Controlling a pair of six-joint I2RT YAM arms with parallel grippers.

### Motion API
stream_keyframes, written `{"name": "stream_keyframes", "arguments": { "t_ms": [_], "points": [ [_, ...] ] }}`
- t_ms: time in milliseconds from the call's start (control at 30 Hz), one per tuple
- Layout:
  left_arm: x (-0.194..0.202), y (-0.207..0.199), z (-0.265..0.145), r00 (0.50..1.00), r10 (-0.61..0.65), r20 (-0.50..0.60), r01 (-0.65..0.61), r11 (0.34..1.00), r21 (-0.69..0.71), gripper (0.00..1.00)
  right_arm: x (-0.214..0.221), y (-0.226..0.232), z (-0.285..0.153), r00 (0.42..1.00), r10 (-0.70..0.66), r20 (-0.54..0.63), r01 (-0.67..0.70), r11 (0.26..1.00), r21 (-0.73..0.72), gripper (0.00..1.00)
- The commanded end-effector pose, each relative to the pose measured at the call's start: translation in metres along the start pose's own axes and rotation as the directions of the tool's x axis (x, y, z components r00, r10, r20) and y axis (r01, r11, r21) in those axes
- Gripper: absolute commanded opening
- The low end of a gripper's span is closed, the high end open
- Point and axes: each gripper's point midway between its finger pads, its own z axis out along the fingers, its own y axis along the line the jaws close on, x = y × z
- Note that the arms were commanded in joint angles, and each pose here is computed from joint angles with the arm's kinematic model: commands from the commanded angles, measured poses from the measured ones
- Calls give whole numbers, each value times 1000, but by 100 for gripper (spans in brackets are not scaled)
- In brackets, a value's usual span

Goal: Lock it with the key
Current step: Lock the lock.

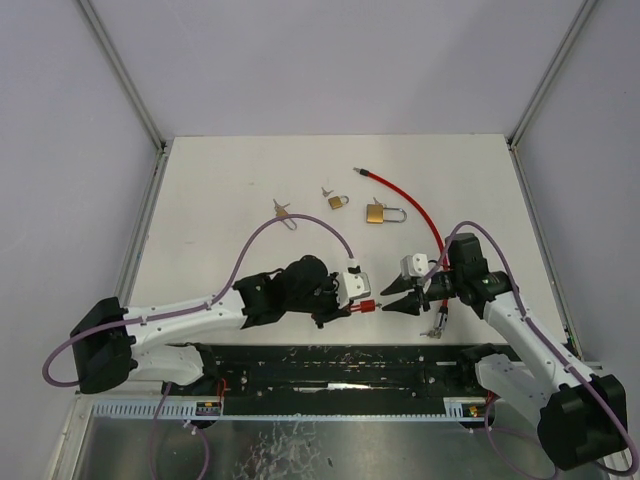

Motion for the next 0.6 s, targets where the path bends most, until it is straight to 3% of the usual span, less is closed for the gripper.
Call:
{"name": "stream_keyframes", "arguments": {
  "t_ms": [0, 300, 567],
  "points": [
    [-26, 2, 1, 998, 32, 58, -33, 999, 9, 0, -1, -2, 5, 1000, -2, -2, 2, 1000, -5, 42],
    [-25, 2, 5, 999, 32, 42, -33, 999, 19, 0, 4, -2, 8, 1000, -6, -28, 6, 1000, -13, 32],
    [-28, 2, 6, 999, 35, 38, -36, 999, 26, 0, 7, 1, 11, 999, -19, -42, 18, 1000, -24, 31]
  ]
}}
